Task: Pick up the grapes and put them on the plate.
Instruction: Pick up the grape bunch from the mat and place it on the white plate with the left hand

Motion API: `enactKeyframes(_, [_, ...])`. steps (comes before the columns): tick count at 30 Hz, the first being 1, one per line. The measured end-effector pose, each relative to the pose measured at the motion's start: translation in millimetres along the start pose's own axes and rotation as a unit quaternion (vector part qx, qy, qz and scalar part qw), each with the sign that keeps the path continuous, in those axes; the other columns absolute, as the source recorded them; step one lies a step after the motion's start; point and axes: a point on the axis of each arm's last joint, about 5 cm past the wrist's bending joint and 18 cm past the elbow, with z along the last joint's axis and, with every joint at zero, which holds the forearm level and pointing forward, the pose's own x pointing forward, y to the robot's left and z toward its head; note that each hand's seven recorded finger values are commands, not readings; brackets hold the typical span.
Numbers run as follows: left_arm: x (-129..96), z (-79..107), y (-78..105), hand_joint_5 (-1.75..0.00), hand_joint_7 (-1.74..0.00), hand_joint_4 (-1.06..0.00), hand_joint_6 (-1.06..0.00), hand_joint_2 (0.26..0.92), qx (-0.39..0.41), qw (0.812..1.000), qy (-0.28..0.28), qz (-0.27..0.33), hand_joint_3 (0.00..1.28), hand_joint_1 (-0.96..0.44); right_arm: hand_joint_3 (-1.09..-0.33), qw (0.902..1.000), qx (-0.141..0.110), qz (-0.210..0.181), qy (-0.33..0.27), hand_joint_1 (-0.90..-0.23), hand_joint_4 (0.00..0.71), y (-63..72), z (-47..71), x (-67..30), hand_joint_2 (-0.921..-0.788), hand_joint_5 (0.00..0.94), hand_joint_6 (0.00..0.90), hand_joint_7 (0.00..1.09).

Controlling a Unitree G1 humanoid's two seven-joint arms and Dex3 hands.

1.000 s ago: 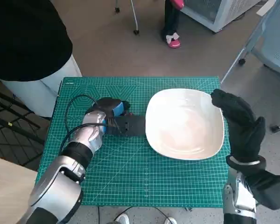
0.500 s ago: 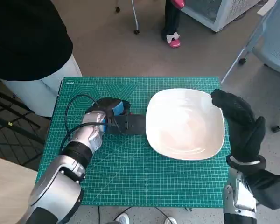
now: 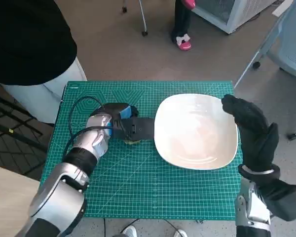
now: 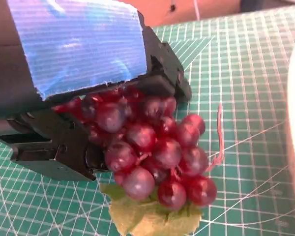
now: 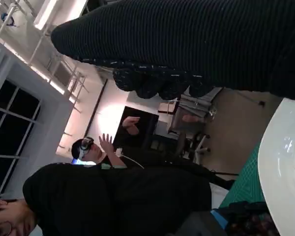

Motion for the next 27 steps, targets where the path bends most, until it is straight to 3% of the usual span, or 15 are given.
enactKeyframes(13, [-26.8, 3.1, 37.6, -1.44, -0.08, -0.47, -0.86, 0.921, 0.013, 0.990, -0.080, 0.112, 0.26, 0.35, -0.852, 1.0000, 0.000, 0.000, 0.001, -0.606, 0.394, 0.0, -0.4, 0.3, -0.921, 0.000, 0.186, 0.16])
enactKeyframes(27, [-48.5, 1.8, 44.3, -1.45, -0.07, -0.46, -0.89, 0.921, 0.008, 0.981, -0.105, 0.160, 0.27, 0.35, -0.850, 1.0000, 0.000, -0.001, 0.002, -0.610, 0.394, -0.2, -1.1, -0.4, -0.921, 0.001, 0.185, 0.16])
